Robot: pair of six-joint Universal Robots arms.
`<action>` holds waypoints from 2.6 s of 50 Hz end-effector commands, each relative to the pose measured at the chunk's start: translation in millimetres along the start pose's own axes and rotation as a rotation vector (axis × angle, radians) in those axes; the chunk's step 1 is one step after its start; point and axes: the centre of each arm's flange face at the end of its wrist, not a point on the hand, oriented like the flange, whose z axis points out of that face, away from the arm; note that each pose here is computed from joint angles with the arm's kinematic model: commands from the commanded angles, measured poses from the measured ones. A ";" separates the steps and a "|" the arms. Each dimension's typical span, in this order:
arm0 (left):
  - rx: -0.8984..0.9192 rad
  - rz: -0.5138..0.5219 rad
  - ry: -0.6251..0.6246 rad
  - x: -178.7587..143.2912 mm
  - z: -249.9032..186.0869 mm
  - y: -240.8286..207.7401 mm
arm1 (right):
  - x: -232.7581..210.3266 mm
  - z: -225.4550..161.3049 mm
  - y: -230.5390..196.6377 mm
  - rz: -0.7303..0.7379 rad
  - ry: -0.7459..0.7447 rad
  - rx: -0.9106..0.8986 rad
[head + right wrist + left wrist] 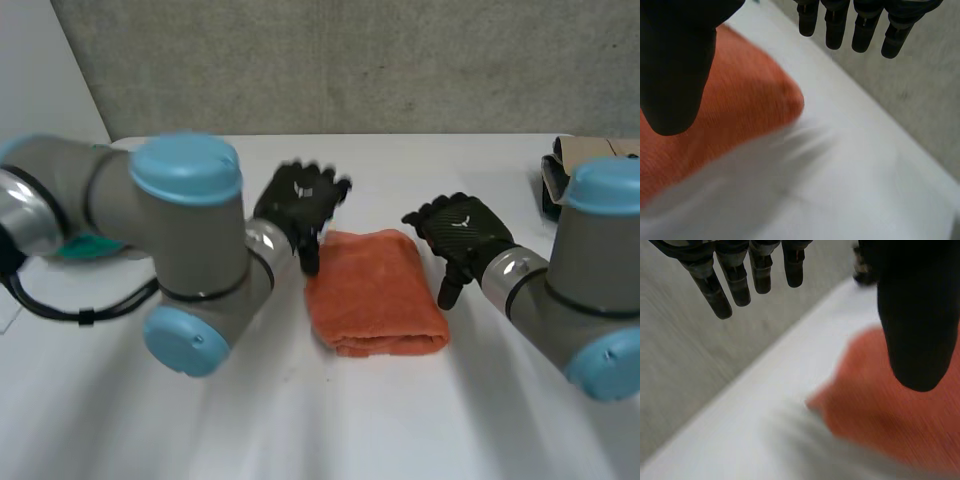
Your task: Fold the laundry.
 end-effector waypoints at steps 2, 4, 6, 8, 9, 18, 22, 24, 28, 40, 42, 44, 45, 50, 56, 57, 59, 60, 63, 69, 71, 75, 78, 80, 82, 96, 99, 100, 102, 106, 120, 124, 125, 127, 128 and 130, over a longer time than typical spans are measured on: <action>0.250 -0.017 0.160 -17.8 -11.3 -62.7 | -56.4 -44.9 13.1 -0.039 -0.078 0.111; 0.260 -0.033 0.207 -18.2 -12.3 -65.2 | -67.9 -49.3 20.2 -0.045 -0.093 0.118; 0.269 -0.065 0.261 -19.6 -13.3 -68.1 | -75.6 -48.5 28.5 -0.050 -0.097 0.128; 0.269 -0.088 0.285 -21.3 -12.5 -68.5 | -79.2 -43.5 36.4 -0.052 -0.094 0.128; 0.269 -0.098 0.293 -21.7 -12.1 -68.6 | -81.1 -39.9 41.0 -0.051 -0.093 0.126; 0.230 -0.148 0.318 -16.4 -8.0 -55.9 | -87.2 -8.3 55.8 -0.095 -0.045 0.211; 0.227 -0.149 0.321 -15.7 -6.9 -54.1 | -84.9 3.9 56.5 -0.147 -0.010 0.253; 0.227 -0.150 0.321 -15.5 -6.5 -53.6 | -84.4 6.6 55.6 -0.162 0.000 0.268; 0.226 -0.149 0.321 -15.3 -6.2 -53.1 | -84.6 13.7 55.4 -0.176 0.003 0.280; 0.224 -0.150 0.315 -17.4 -5.9 -52.6 | -76.5 32.7 41.7 -0.165 0.033 0.333; 0.233 -0.147 0.309 -19.9 -6.8 -55.6 | -71.9 35.3 33.3 -0.166 0.049 0.358; 0.241 -0.146 0.302 -22.2 -7.1 -57.9 | -54.9 41.7 13.9 -0.168 0.101 0.411; 0.246 -0.146 0.295 -25.0 -6.5 -59.3 | -46.7 43.7 7.2 -0.168 0.124 0.428; 0.282 -0.138 0.249 -43.6 -7.9 -69.7 | 22.6 52.5 -29.9 -0.155 0.288 0.528; 0.361 -0.141 0.200 -57.9 -19.3 -94.6 | 129.9 56.0 -63.4 -0.099 0.502 0.655; 0.366 -0.144 0.198 -58.9 -19.7 -95.8 | 145.6 54.9 -65.2 -0.088 0.529 0.669; 0.366 -0.155 0.198 -58.6 -20.1 -96.2 | 191.9 50.5 -67.7 -0.063 0.604 0.714; 0.364 -0.157 0.199 -58.5 -20.1 -95.8 | 205.8 48.7 -67.3 -0.057 0.624 0.728; 0.355 -0.161 0.203 -56.7 -20.1 -92.9 | 252.2 49.3 -51.5 -0.043 0.662 0.764; 0.333 -0.167 0.214 -52.1 -19.0 -86.0 | 311.1 60.7 8.6 -0.080 0.678 0.713; 0.321 -0.171 0.217 -50.7 -18.2 -82.3 | 325.3 69.5 45.3 -0.078 0.669 0.662; 0.313 -0.173 0.222 -48.4 -17.2 -79.5 | 335.0 81.1 104.6 -0.065 0.614 0.579; 0.304 -0.176 0.228 -46.0 -15.4 -76.2 | 334.2 87.6 149.7 -0.048 0.544 0.522; 0.300 -0.177 0.229 -45.4 -14.7 -74.6 | 331.8 89.2 167.0 -0.041 0.508 0.501; 0.290 -0.179 0.235 -43.0 -14.8 -71.8 | 327.9 90.1 185.8 -0.028 0.457 0.481; 0.290 -0.179 0.246 -38.2 -16.9 -72.5 | 350.7 66.3 149.6 0.071 0.395 0.582; 0.293 -0.180 0.253 -35.3 -18.9 -74.2 | 358.9 44.1 122.3 0.119 0.487 0.582; 0.294 -0.179 0.256 -34.0 -19.3 -74.6 | 360.1 38.7 116.6 0.127 0.504 0.578; 0.294 -0.179 0.258 -33.4 -19.5 -74.8 | 356.4 23.8 100.6 0.166 0.529 0.546; 0.301 -0.179 0.267 -29.6 -22.0 -77.7 | 350.0 -2.3 86.0 0.207 0.566 0.453; 0.372 -0.184 0.255 -36.5 -32.4 -101.8 | 389.5 -103.7 80.4 -0.157 1.045 -0.119; 0.449 -0.194 0.215 -51.6 -36.5 -125.1 | 379.5 -93.0 21.5 -0.266 1.099 0.103; 0.477 -0.192 0.168 -63.4 -39.2 -134.7 | 374.2 -90.2 9.0 -0.282 1.095 0.159; 0.488 -0.191 0.095 -79.5 -38.2 -138.1 | 360.2 -85.7 -12.1 -0.299 1.074 0.264; 0.492 -0.186 -0.003 -104.0 -38.8 -139.4 | 342.8 -81.4 -28.0 -0.306 1.037 0.351; 0.486 -0.166 -0.115 -133.8 -41.1 -137.2 | 322.9 -80.0 -43.8 -0.315 0.993 0.432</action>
